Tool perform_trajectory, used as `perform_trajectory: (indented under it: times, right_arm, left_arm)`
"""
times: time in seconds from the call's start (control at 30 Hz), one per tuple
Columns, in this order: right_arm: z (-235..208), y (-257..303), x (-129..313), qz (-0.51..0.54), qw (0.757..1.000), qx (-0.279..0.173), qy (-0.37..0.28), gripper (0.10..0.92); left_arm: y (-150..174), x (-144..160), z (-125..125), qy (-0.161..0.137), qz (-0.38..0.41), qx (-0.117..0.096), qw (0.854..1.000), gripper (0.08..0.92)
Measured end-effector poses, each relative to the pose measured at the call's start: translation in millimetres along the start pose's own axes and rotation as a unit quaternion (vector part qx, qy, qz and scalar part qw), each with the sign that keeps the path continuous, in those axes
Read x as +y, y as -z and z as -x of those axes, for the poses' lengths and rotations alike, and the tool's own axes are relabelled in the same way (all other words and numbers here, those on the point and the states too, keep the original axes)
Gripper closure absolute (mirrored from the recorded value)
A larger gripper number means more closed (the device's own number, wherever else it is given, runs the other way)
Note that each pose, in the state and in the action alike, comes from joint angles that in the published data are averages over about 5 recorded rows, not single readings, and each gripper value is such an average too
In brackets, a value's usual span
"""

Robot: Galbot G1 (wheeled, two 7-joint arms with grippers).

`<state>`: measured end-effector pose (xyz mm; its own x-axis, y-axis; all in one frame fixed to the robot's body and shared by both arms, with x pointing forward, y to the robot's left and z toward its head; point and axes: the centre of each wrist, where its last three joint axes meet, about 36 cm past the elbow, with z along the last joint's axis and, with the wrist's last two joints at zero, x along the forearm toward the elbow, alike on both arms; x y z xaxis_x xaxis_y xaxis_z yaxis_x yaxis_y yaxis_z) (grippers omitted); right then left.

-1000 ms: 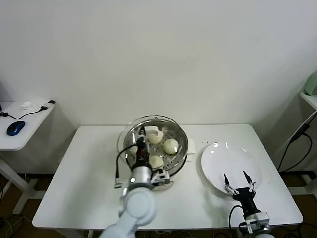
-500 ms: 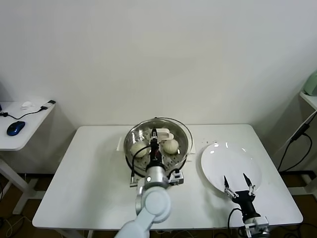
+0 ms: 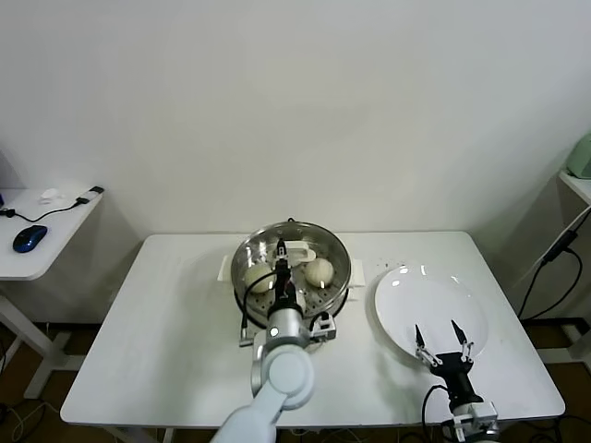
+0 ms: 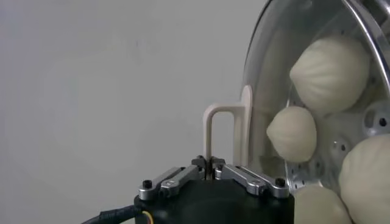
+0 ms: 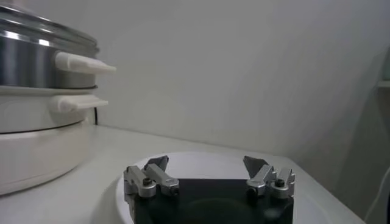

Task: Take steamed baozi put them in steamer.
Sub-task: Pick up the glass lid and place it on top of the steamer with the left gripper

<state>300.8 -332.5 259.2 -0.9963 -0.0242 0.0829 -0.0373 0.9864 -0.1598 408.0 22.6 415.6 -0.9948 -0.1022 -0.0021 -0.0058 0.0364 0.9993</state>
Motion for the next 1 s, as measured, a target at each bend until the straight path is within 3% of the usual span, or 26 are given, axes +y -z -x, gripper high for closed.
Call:
perform_trajectory:
  times: [0.53, 1.0]
  right_arm:
    - [-0.2, -1.3, 0.9, -0.004, 1.000, -0.010, -0.003, 0.200]
    - [2.4, 5.2, 0.4, -0.008, 1.000, -0.015, 0.013, 0.200]
  left_arm:
    - [2.2, -9.4, 0.1, -0.002, 0.001, 0.000, 1.000, 0.850]
    - [-3.7, 8.4, -13.8, -0.008, -0.020, -0.028, 0.999, 0.469]
